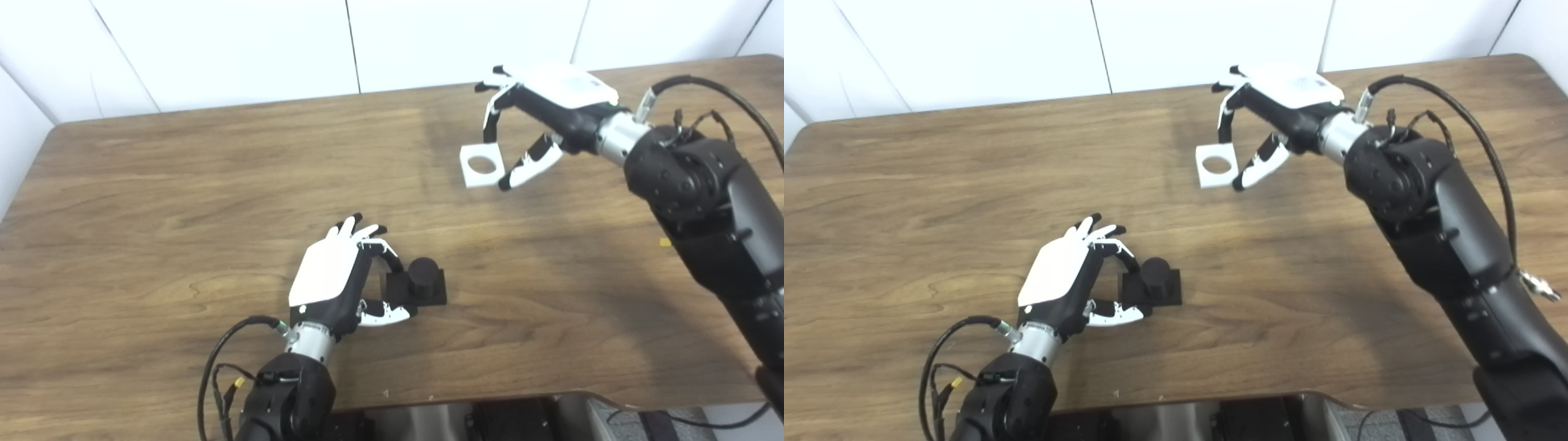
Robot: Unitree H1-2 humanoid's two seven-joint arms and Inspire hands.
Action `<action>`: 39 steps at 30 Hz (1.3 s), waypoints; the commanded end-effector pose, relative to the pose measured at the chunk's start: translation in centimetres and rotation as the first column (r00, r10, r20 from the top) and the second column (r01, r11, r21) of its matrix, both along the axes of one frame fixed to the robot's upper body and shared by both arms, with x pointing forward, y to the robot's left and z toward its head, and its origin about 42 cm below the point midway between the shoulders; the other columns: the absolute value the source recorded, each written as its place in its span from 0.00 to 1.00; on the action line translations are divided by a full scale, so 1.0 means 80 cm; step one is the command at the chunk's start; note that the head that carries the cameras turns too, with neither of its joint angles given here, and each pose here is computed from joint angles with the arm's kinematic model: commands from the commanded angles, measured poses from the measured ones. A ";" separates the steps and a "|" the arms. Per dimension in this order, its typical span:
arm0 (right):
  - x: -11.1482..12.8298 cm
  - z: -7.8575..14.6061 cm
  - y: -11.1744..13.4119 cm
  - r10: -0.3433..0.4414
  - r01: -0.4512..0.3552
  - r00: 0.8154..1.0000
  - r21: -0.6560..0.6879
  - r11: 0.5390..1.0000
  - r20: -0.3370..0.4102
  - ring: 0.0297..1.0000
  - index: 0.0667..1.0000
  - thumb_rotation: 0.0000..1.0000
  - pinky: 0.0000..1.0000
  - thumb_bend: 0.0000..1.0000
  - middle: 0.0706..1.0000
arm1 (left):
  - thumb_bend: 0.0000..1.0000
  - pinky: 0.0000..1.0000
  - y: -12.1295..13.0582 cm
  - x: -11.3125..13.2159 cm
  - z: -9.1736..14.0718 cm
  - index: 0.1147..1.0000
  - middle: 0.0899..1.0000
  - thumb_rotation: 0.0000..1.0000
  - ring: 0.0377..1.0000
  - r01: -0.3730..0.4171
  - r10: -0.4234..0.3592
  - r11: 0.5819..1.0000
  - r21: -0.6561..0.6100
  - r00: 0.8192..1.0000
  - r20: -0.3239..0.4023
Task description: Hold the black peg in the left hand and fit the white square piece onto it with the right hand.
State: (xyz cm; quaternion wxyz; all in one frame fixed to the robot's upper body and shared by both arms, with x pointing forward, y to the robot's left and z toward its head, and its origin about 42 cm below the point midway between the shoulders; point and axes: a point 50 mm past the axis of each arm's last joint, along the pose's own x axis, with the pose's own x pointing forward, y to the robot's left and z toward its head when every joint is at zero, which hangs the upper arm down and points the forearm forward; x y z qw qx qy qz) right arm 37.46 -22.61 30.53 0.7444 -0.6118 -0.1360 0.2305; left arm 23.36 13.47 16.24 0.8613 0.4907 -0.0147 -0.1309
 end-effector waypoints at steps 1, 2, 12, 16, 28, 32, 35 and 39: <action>-0.007 0.029 0.004 0.019 -0.019 0.998 0.006 1.000 0.068 0.99 0.46 0.15 0.88 0.52 0.90 | 0.52 1.00 0.010 -0.003 -0.018 0.42 0.87 0.07 1.00 -0.001 0.004 0.998 0.056 0.999 -0.052; -0.011 0.029 0.007 0.028 -0.028 0.997 0.008 1.000 0.066 0.99 0.46 0.15 0.88 0.52 0.90 | 0.52 1.00 0.010 -0.003 -0.018 0.42 0.87 0.07 1.00 0.001 0.003 0.998 0.058 0.999 -0.053; -0.052 0.026 0.029 0.116 -0.117 0.992 0.021 0.993 0.059 1.00 0.46 0.15 0.91 0.52 0.89 | 0.52 1.00 0.008 -0.001 -0.020 0.42 0.87 0.07 1.00 0.003 0.000 0.999 0.050 0.999 -0.052; -0.067 0.025 0.039 0.156 -0.157 0.986 0.015 0.987 0.053 1.00 0.46 0.15 0.91 0.52 0.89 | 0.52 1.00 0.008 0.000 -0.020 0.42 0.87 0.07 1.00 0.002 0.000 0.999 0.046 0.998 -0.056; -0.090 0.026 0.052 0.207 -0.209 0.977 0.031 0.977 0.049 0.99 0.45 0.14 0.90 0.52 0.89 | 0.52 1.00 0.005 0.003 -0.020 0.42 0.87 0.07 1.00 -0.001 0.005 0.997 0.074 0.998 -0.056; -0.094 0.026 0.055 0.229 -0.230 0.973 0.030 0.973 0.042 0.98 0.45 0.14 0.90 0.52 0.88 | 0.52 1.00 0.004 0.003 -0.021 0.42 0.86 0.07 1.00 0.006 -0.002 0.997 0.081 0.999 -0.047; -0.096 0.024 0.059 0.242 -0.243 0.970 0.036 0.969 0.036 0.98 0.45 0.14 0.90 0.52 0.88 | 0.52 1.00 0.004 0.003 -0.021 0.42 0.87 0.07 1.00 0.006 -0.002 0.997 0.072 0.999 -0.051; -0.094 0.015 0.062 0.248 -0.248 0.969 0.039 0.968 0.012 0.98 0.45 0.14 0.91 0.52 0.88 | 0.52 1.00 0.004 0.003 -0.019 0.42 0.87 0.07 1.00 0.001 0.002 0.998 0.066 0.998 -0.056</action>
